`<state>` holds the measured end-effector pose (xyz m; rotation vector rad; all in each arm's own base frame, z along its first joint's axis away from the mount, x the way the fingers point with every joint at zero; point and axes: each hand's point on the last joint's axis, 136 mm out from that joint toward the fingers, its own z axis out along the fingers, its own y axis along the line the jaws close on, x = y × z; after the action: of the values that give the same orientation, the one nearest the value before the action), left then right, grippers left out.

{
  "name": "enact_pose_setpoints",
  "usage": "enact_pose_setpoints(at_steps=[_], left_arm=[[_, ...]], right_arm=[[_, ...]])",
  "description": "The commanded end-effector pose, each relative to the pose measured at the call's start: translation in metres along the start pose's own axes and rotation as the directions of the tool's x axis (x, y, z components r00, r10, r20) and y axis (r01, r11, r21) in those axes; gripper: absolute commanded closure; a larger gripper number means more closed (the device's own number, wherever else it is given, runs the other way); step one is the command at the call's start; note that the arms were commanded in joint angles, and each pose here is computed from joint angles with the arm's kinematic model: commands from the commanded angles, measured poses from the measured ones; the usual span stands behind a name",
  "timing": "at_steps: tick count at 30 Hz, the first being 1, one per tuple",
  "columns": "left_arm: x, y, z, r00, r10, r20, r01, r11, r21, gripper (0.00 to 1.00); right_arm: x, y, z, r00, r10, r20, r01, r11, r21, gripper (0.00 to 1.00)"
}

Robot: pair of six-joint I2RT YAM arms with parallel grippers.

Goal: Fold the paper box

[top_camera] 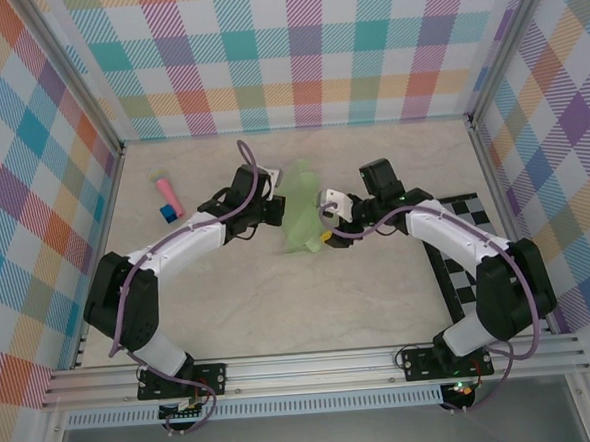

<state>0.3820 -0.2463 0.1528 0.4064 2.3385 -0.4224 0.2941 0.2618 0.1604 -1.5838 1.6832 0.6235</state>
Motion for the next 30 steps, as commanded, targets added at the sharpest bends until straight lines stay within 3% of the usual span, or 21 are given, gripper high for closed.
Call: enact_pose_setpoints(at_steps=[1,3,7,11,13,20,30], left_arm=[[-0.001,-0.006,-0.007,0.998,0.064,-0.015,-0.064,0.998,0.004,1.0],[-0.004,-0.006,-0.009,0.997,0.071,-0.007,-0.071,0.997,0.005,1.0],[-0.008,-0.009,-0.011,0.998,0.07,0.004,-0.071,0.997,0.014,1.0],[-0.011,-0.009,-0.013,0.998,0.058,0.013,-0.058,0.998,0.013,1.0],[-0.012,-0.01,-0.014,0.999,0.049,0.016,-0.05,0.999,0.02,1.0],[-0.017,-0.012,-0.016,0.999,0.011,0.035,-0.012,1.0,0.029,1.0],[-0.012,-0.012,-0.012,0.996,-0.084,0.034,0.082,0.996,0.044,1.0]], right_arm=[[-0.009,0.017,0.001,0.997,-0.037,0.066,0.043,0.995,-0.094,0.34],[-0.015,0.015,0.002,0.996,-0.054,0.074,0.06,0.995,-0.082,0.34],[-0.003,0.012,0.025,0.993,-0.121,-0.02,0.119,0.991,-0.053,0.36],[0.006,0.002,0.042,0.989,-0.135,-0.062,0.135,0.991,-0.007,0.45],[0.011,-0.004,0.048,0.989,-0.128,-0.078,0.129,0.991,0.016,0.46],[0.031,0.003,0.061,0.983,-0.115,-0.145,0.113,0.993,-0.023,0.5],[0.058,-0.001,0.07,0.964,0.039,-0.264,-0.016,0.996,0.089,0.52]])
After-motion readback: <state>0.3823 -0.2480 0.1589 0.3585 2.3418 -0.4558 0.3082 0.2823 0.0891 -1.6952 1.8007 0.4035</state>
